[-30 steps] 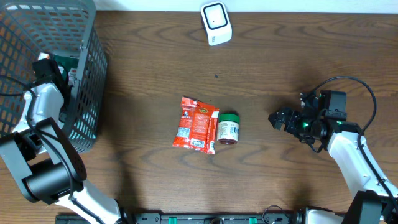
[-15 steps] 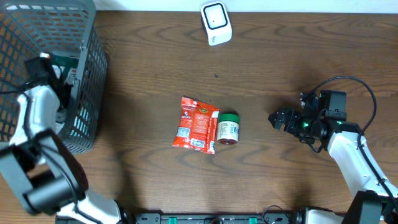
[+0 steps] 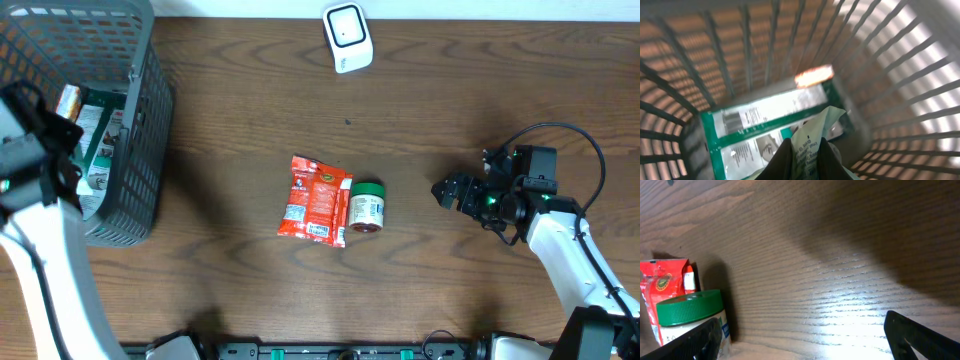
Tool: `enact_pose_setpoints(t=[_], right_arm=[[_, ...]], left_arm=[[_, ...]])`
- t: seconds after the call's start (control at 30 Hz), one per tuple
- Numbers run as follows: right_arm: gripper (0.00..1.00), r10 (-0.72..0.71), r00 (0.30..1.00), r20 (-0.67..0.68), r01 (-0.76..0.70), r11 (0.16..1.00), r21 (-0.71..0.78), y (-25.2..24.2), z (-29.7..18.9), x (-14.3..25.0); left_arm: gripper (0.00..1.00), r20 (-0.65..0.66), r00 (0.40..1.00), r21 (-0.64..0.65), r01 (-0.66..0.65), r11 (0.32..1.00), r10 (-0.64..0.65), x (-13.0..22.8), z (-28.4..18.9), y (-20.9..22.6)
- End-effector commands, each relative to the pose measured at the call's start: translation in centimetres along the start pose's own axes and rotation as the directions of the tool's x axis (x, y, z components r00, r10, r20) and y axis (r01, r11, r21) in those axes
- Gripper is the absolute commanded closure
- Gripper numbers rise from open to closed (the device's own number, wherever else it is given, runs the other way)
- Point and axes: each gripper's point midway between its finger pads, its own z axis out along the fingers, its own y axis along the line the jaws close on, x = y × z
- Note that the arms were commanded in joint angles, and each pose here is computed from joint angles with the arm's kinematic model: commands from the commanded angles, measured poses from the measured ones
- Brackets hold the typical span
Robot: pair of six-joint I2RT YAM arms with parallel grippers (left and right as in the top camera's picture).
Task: Scan the item barcode
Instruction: 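Grasp the pale green wipes packet with the left gripper and lift it, then carry the green wipes packet left of the red packet and lower it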
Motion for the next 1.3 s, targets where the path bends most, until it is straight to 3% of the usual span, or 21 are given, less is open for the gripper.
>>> enact_pose_setpoints(t=[0.0,0.23,0.43,0.6,0.93,1.13,1.27], right_arm=[[0.01,0.007,1.000,0.026,-0.007,1.000,-0.009,0.3,-0.6,-0.8],[0.01,0.007,1.000,0.026,-0.006,1.000,-0.009,0.3,-0.6,-0.8],[0.01,0.007,1.000,0.026,-0.007,1.000,-0.009,0.3,-0.6,-0.8],[0.01,0.007,1.000,0.026,-0.007,1.000,-0.009,0.3,-0.6,-0.8],[0.01,0.007,1.000,0.026,-0.007,1.000,-0.009,0.3,-0.6,-0.8],[0.01,0.007,1.000,0.026,-0.007,1.000,-0.009,0.3,-0.6,-0.8],[0.01,0.007,1.000,0.026,-0.007,1.000,-0.009,0.3,-0.6,-0.8]], left_arm=[[0.93,0.179,0.982,0.085,0.040,0.996,-0.055,-4.3,-6.6,-0.7],[0.93,0.244,0.965,0.295,0.020,0.955,-0.096,-3.7,-15.7,-2.6],[0.92,0.056,0.998,0.425,-0.026,0.905,0.002,2.5,-18.6,-4.4],[0.92,-0.173,0.971,0.430,-0.075,0.900,0.164,9.7,-17.3,-5.2],[0.93,-0.503,0.806,0.322,-0.161,0.933,0.313,24.4,-11.4,-6.8],[0.93,-0.571,0.740,0.287,-0.224,0.931,0.354,31.1,-7.5,-8.6],[0.93,-0.563,0.754,0.253,-0.235,0.939,0.340,33.1,-4.2,-9.9]])
